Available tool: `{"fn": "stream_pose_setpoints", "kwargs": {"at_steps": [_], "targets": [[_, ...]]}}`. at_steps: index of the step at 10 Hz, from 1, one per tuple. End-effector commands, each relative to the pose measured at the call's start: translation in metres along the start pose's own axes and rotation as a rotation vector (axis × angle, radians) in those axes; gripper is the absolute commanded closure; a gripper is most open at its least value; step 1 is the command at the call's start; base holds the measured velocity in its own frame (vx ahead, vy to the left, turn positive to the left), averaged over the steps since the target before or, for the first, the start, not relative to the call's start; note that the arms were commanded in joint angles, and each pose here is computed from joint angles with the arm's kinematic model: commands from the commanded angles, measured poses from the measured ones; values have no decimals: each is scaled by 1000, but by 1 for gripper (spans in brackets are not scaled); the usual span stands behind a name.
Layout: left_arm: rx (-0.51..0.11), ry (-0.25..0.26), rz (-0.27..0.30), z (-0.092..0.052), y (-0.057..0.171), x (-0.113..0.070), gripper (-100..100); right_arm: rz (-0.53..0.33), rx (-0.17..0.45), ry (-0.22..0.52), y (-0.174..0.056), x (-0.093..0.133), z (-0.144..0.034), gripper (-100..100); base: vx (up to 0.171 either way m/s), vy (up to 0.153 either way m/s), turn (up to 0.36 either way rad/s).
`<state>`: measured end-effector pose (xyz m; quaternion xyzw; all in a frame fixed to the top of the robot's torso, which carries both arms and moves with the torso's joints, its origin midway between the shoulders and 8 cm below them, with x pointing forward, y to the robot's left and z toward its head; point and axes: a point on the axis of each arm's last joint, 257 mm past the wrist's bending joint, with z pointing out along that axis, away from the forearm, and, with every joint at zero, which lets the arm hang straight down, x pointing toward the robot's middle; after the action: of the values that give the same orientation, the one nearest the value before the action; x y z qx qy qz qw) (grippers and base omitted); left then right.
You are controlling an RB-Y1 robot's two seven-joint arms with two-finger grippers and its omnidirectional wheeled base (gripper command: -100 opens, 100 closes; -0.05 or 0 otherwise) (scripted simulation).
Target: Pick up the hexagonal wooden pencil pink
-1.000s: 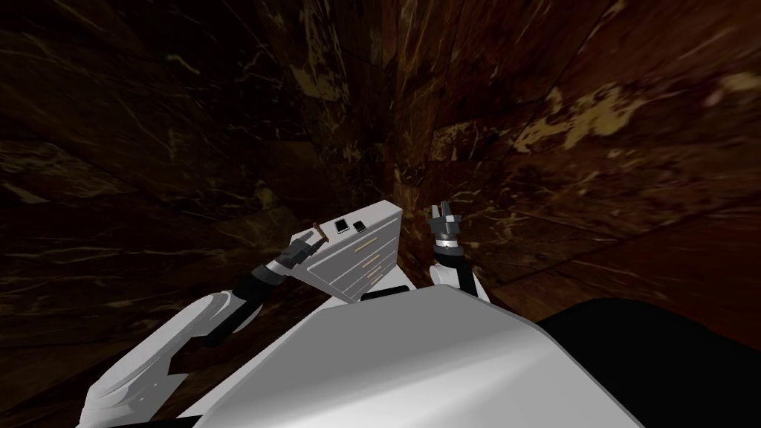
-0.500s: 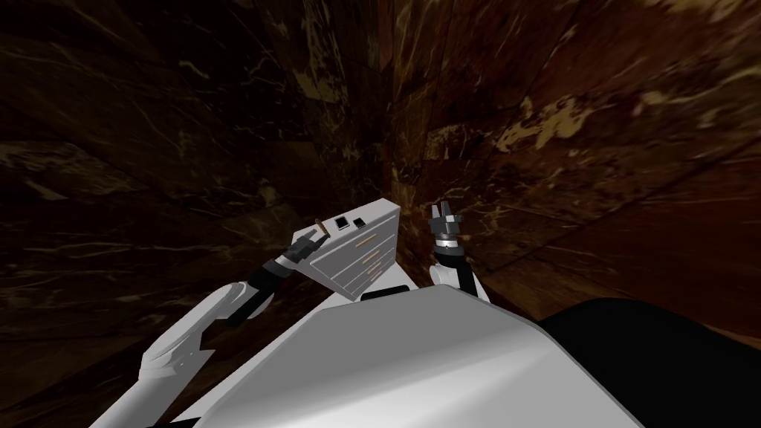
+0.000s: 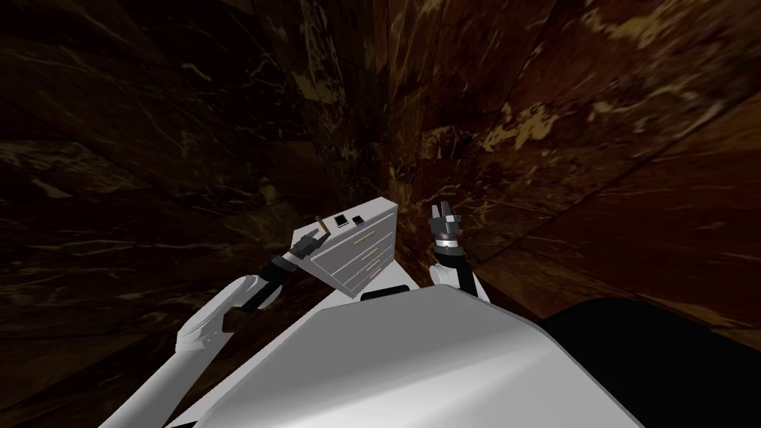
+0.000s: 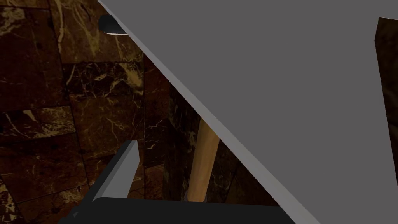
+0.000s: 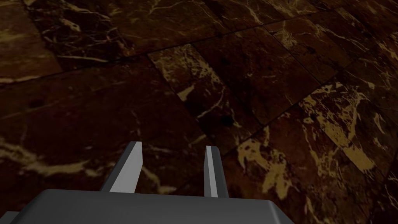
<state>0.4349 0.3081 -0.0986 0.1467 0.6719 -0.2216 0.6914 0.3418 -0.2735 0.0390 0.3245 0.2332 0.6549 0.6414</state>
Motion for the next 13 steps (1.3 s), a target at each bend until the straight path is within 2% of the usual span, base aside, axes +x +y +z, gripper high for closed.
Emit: {"fn": "stream_pose_setpoints", "kwargs": {"at_steps": [1, 2, 3, 4, 6, 7, 8, 9, 10, 12, 13], "targets": [[-17, -11, 6, 8, 15, -4, -100, 0, 0, 0, 0, 0, 0, 0, -17, 11, 18], [-39, -4, 4, 7, 27, -1, -100, 0, 0, 0, 0, 0, 0, 0, 7, 8, 3], [-2, -13, -23, 19, 15, 8, -100, 0, 0, 0, 0, 0, 0, 0, -110, 27, -130], [-1, -5, -30, 24, 18, 14, -100, 0, 0, 0, 0, 0, 0, 0, -139, 26, -88], [-18, -22, -17, 34, 33, 4, -100, 0, 0, 0, 0, 0, 0, 0, -45, 5, 11], [-37, -22, -16, 35, 45, 4, -100, 0, 0, 0, 0, 0, 0, 0, 0, -6, -2], [-60, -8, -22, 31, 55, 12, -100, 0, 0, 0, 0, 0, 0, 0, 6, -11, -17], [-22, -16, -42, 44, 42, 19, -100, 0, 0, 0, 0, 0, 0, 0, -119, 30, -110], [-21, -4, -48, 50, 44, 26, -100, 0, 0, 0, 0, 0, 0, 0, -142, 38, -82], [-48, -24, -33, 63, 65, 13, -100, 0, 0, 0, 0, 0, 0, 0, -50, -1, 4], [-74, -9, -40, 58, 77, 21, -100, 0, 0, 0, 0, 0, 0, 0, 1, -16, -11]]}}
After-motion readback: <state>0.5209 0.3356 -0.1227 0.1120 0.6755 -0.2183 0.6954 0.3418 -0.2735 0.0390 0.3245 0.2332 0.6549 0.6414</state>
